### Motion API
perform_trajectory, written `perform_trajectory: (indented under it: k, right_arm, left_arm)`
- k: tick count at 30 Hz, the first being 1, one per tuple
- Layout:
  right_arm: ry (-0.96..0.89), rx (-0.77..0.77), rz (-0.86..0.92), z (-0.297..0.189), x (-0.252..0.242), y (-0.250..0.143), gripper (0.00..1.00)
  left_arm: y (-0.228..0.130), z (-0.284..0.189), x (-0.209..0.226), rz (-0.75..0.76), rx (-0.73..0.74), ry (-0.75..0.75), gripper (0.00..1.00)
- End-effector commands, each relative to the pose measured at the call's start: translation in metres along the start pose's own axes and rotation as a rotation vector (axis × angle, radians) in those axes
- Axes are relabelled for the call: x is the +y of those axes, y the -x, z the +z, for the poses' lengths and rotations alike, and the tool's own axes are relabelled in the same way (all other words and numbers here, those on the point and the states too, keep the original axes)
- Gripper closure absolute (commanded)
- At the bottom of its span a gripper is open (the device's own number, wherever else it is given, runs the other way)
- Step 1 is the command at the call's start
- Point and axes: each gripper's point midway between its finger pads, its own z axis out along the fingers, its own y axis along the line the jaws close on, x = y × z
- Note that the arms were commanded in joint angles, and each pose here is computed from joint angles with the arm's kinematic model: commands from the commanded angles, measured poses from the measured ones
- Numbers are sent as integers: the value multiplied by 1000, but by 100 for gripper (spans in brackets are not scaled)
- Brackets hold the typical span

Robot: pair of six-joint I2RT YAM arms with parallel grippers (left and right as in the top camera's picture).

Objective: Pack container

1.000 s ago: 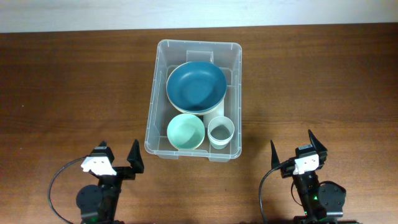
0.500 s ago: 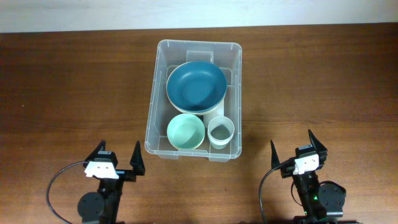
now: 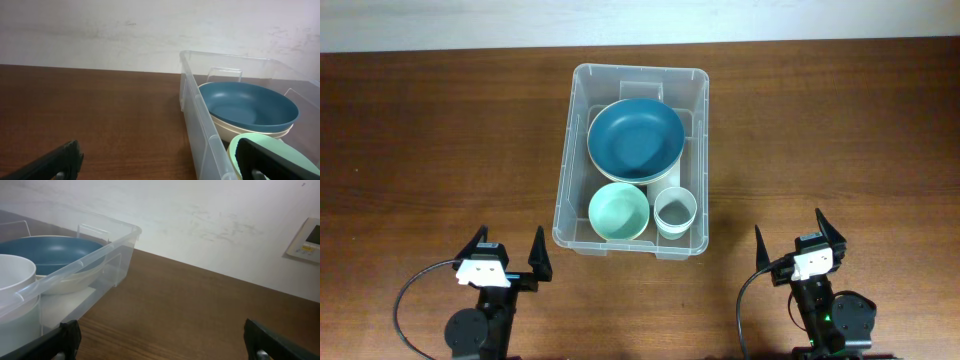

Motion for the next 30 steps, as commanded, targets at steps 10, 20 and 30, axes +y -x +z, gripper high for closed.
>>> perform_trajectory:
  k: [10, 20, 30]
  right_arm:
    - [15, -3, 9, 0, 3, -1, 1]
    - [15, -3, 9, 0, 3, -1, 1]
    - [15, -3, 9, 0, 3, -1, 1]
  left_arm:
    - [-1, 0, 1, 17, -3, 7, 0]
    - [-2, 0, -4, 18, -1, -13, 0]
    - [-3, 0, -19, 22, 5, -73, 0]
